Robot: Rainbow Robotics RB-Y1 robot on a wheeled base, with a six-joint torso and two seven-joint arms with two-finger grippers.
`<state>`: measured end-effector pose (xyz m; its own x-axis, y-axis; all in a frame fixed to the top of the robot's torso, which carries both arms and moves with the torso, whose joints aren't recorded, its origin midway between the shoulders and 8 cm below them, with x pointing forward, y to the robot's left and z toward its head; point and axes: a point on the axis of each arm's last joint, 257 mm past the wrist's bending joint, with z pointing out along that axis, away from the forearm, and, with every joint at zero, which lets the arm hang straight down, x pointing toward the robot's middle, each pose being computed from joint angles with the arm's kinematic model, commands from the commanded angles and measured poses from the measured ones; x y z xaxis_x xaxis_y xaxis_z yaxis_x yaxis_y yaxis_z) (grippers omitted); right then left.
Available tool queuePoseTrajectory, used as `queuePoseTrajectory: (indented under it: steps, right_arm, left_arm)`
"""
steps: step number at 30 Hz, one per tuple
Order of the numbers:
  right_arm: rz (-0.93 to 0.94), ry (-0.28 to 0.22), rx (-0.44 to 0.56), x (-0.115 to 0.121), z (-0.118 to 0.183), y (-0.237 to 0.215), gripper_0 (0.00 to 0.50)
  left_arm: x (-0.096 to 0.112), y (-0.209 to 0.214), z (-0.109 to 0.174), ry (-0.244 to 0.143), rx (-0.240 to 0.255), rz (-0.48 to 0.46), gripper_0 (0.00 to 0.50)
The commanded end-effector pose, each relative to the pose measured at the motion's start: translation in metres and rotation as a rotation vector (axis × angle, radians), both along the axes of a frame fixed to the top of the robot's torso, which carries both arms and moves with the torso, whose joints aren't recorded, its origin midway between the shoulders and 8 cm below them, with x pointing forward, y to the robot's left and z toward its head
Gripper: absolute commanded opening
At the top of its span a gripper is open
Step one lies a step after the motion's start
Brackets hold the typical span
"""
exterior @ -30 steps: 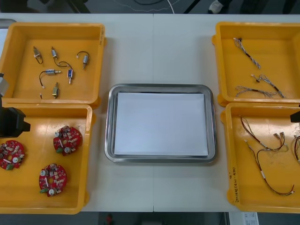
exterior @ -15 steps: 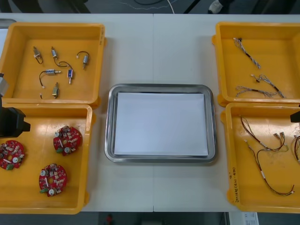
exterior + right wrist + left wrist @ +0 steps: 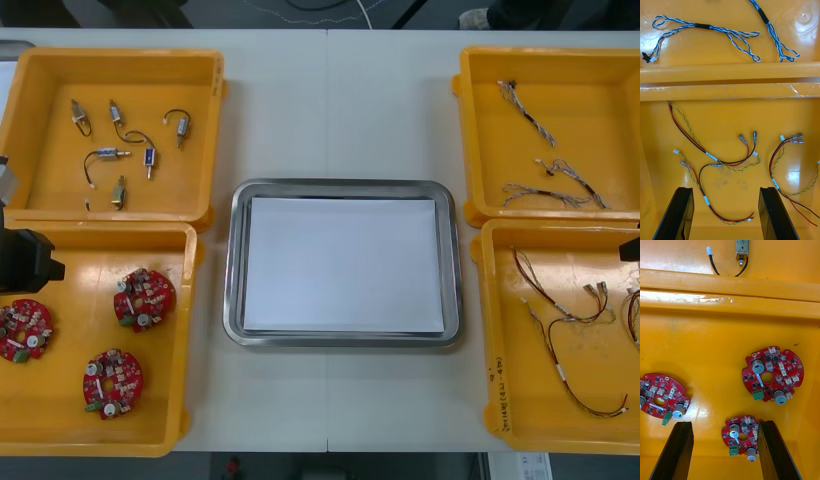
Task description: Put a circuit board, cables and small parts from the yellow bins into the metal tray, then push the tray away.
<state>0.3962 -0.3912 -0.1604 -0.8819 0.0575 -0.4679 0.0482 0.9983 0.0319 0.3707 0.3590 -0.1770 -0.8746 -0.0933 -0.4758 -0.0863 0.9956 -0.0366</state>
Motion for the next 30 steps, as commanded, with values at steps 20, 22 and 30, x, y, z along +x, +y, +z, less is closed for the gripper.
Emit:
queuePoseTrajectory:
  steps: [20, 22, 30]
  right_arm:
    - [-0.016, -0.012, -0.037, -0.0043, 0.0114, -0.0188, 0.500]
    - [-0.016, -0.012, -0.037, -0.0043, 0.0114, -0.0188, 0.500]
    - [-0.016, -0.012, -0.037, -0.0043, 0.0114, -0.0188, 0.500]
  left_arm:
    - [-0.0063, 0.0096, 0.0068, -0.003, 0.061, -0.035, 0.500]
    - [-0.0063, 0.0096, 0.0068, -0.003, 0.061, -0.035, 0.500]
    - [-0.0063, 0.0096, 0.0068, -0.003, 0.061, -0.035, 0.500]
